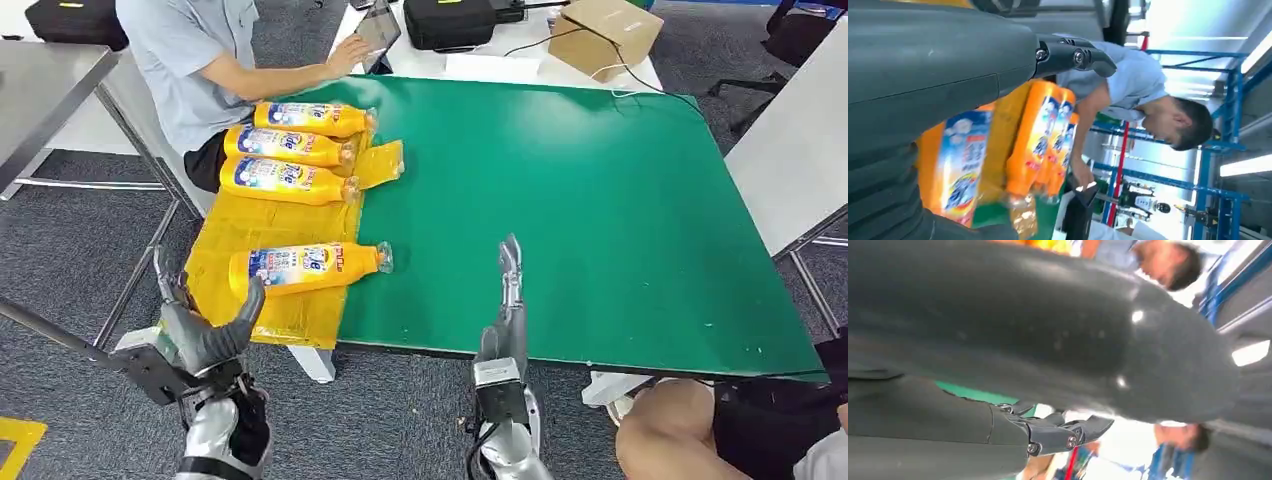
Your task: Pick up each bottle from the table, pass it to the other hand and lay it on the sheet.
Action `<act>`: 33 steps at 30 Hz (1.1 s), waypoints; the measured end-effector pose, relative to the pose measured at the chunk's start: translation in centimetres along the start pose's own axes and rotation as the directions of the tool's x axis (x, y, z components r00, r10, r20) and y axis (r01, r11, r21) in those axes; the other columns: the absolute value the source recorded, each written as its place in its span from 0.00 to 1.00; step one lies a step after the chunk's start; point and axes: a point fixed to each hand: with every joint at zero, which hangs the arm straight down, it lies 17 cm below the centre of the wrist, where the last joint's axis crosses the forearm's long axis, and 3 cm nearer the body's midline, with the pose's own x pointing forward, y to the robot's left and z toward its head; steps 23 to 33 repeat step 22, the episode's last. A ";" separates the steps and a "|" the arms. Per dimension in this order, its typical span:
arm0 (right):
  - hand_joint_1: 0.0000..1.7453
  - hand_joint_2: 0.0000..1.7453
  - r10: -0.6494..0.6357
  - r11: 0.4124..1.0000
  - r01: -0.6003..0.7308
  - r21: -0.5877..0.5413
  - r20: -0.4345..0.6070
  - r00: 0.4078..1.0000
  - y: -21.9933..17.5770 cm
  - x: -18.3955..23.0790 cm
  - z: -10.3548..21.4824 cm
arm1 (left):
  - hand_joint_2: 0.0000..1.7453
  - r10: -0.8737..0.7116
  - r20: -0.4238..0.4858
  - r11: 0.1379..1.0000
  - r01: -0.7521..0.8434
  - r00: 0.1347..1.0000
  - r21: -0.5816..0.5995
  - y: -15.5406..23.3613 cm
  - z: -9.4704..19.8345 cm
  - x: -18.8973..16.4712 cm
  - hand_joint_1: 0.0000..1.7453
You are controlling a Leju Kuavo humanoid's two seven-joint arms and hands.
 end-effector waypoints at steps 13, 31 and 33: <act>0.00 1.00 0.180 0.974 -0.170 -0.149 0.059 0.982 -3.2 1.3 -0.6 | 1.00 0.037 -0.019 0.976 -0.040 0.999 -0.216 -6.1 4.1 1.0 0.00; 0.00 1.00 0.210 0.951 -0.198 -0.238 0.029 0.977 -6.6 1.3 -0.1 | 1.00 0.124 -0.037 0.937 -0.129 0.992 -0.324 -8.2 5.5 1.3 0.00; 0.00 1.00 0.210 0.951 -0.198 -0.238 0.029 0.977 -6.6 1.3 -0.1 | 1.00 0.124 -0.037 0.937 -0.129 0.992 -0.324 -8.2 5.5 1.3 0.00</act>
